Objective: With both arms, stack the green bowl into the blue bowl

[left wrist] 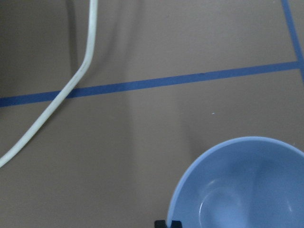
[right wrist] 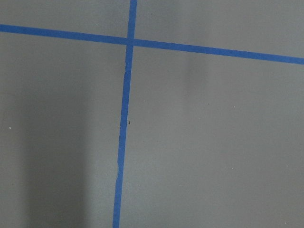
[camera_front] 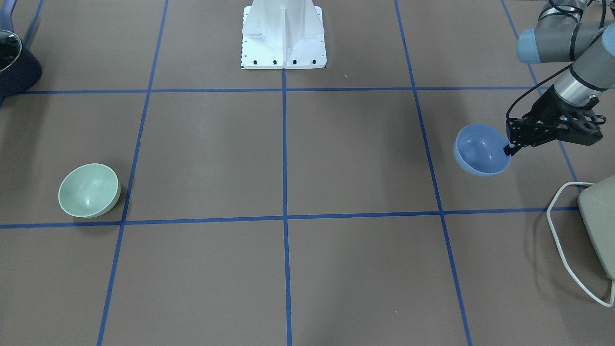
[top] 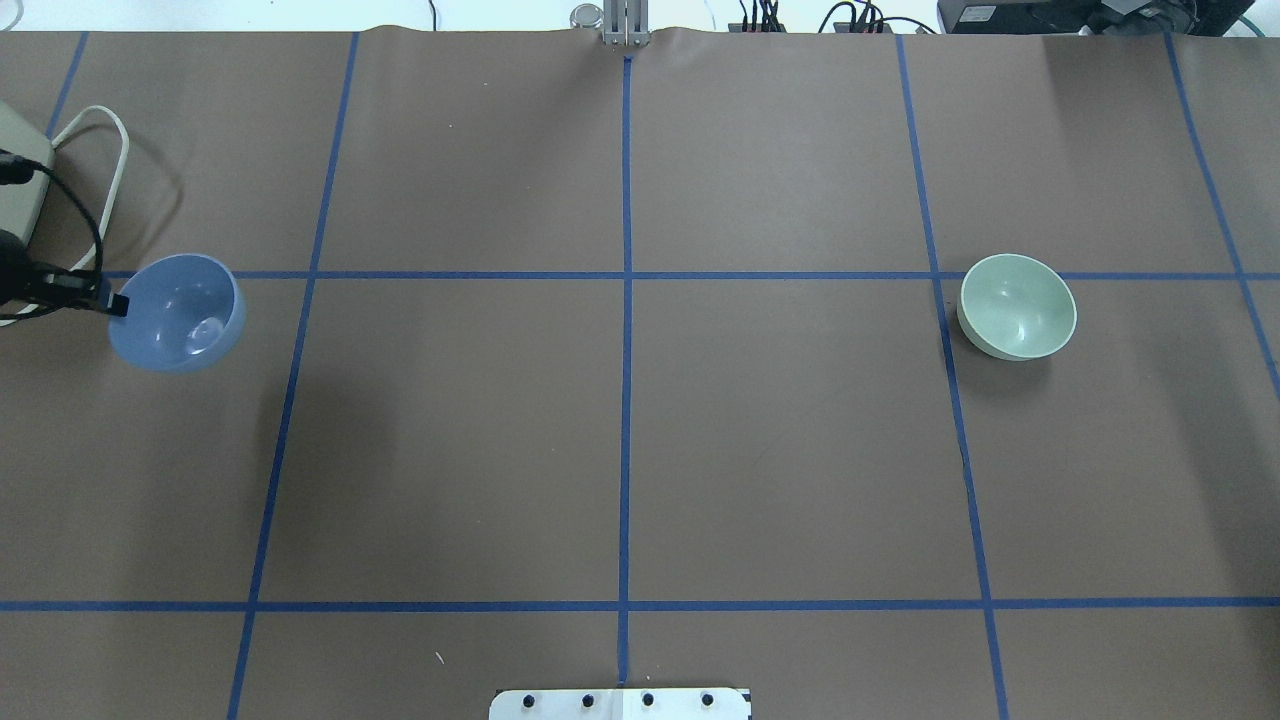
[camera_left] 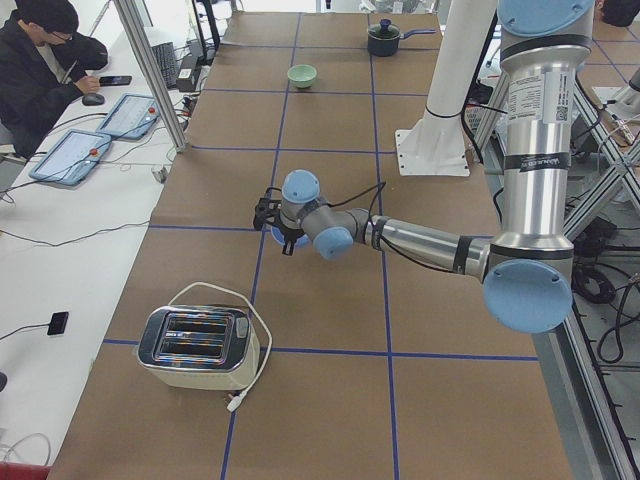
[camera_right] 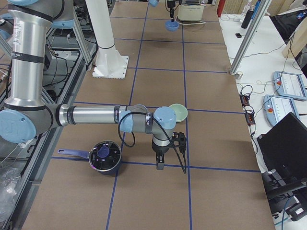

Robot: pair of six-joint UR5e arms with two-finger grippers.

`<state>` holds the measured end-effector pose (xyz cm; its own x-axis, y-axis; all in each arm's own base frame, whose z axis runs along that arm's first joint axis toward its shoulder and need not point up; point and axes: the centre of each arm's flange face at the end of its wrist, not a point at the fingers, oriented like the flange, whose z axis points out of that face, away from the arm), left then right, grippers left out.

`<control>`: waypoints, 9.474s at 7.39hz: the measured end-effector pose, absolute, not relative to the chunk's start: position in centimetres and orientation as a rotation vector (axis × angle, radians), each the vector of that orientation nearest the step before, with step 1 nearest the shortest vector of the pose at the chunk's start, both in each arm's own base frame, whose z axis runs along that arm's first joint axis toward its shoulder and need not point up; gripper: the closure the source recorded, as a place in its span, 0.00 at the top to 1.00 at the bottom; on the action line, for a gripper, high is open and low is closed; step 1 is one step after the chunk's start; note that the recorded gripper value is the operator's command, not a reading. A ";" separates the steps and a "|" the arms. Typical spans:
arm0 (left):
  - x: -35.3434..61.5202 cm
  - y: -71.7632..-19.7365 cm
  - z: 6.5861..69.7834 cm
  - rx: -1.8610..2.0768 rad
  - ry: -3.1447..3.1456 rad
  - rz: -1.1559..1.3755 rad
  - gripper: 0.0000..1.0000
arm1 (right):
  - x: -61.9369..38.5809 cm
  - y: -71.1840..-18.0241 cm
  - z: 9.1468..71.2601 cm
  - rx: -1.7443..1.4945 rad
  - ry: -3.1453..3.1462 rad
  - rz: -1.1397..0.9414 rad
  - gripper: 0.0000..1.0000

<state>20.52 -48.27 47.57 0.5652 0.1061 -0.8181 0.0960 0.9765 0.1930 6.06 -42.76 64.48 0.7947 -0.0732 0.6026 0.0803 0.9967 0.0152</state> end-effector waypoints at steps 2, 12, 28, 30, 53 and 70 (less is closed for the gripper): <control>29.2 -49.6 38.9 0.186 1.000 -0.034 0.00 | 6.1 -42.7 64.5 -0.012 -0.648 -0.082 1.00; 57.1 -42.6 19.8 0.130 0.938 -0.121 0.04 | 6.1 -42.8 64.6 -0.013 -0.649 -0.081 1.00; 9.8 -51.7 41.9 0.227 0.743 0.204 0.98 | -7.6 -49.0 46.9 0.086 -0.776 -0.069 1.00; -3.3 -52.3 53.1 0.248 0.727 0.323 0.98 | -10.2 -49.2 45.5 0.078 -0.787 -0.041 0.97; -13.9 -44.1 64.1 0.180 0.837 0.053 0.98 | -35.0 -51.3 29.8 0.039 -1.075 0.134 0.00; -13.7 -44.1 64.1 0.187 0.840 0.031 0.98 | -53.7 -41.8 22.3 0.005 -0.874 0.180 0.00</control>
